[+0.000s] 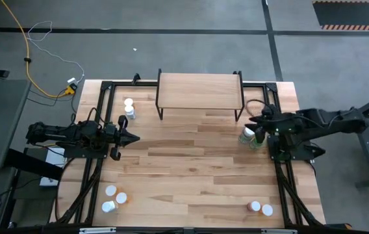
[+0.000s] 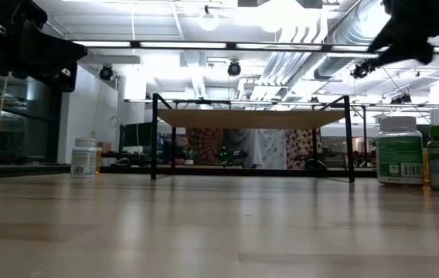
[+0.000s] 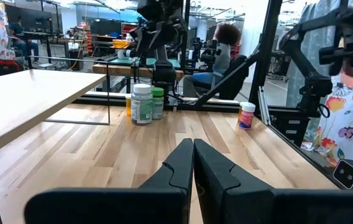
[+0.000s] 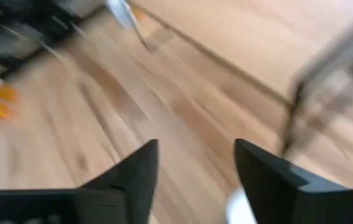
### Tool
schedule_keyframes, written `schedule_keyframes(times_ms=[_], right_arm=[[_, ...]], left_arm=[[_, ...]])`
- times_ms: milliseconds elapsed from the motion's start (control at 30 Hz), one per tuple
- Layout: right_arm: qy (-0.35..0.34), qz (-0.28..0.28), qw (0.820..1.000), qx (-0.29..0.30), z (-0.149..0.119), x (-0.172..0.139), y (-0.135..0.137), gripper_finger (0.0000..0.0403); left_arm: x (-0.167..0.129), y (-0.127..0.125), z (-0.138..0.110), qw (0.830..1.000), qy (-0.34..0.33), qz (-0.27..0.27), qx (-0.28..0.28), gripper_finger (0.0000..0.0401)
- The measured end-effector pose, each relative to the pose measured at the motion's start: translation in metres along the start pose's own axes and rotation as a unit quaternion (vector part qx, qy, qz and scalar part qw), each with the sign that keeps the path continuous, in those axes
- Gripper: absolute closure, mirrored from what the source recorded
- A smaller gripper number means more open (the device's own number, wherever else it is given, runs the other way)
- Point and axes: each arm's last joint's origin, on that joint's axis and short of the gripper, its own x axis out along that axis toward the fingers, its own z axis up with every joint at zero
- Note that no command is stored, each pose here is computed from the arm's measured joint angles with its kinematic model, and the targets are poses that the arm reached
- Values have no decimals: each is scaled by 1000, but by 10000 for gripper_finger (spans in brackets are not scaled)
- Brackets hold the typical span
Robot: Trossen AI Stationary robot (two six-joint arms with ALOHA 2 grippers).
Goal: Pick and place medicine bottles onto shelf by color
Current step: Put the green pill bottle on the shelf
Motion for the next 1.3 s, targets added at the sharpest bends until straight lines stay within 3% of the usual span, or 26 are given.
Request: schedule_keyframes(times_ms=[200,533,1033,1300], right_arm=[[105,-109,988,26,13,-3,12,122],[188,-170,966,52,14,24,21,116],[299,-220,922,110,26,70,7,116],[346,-214,909,90,27,92,4,116]], left_arm=[[0,0,0,1000,0,0,0,398],[0,0,0,1000,0,0,0,398],[0,0,0,1000,0,0,0,398],[0,0,0,1000,0,0,0,398]])
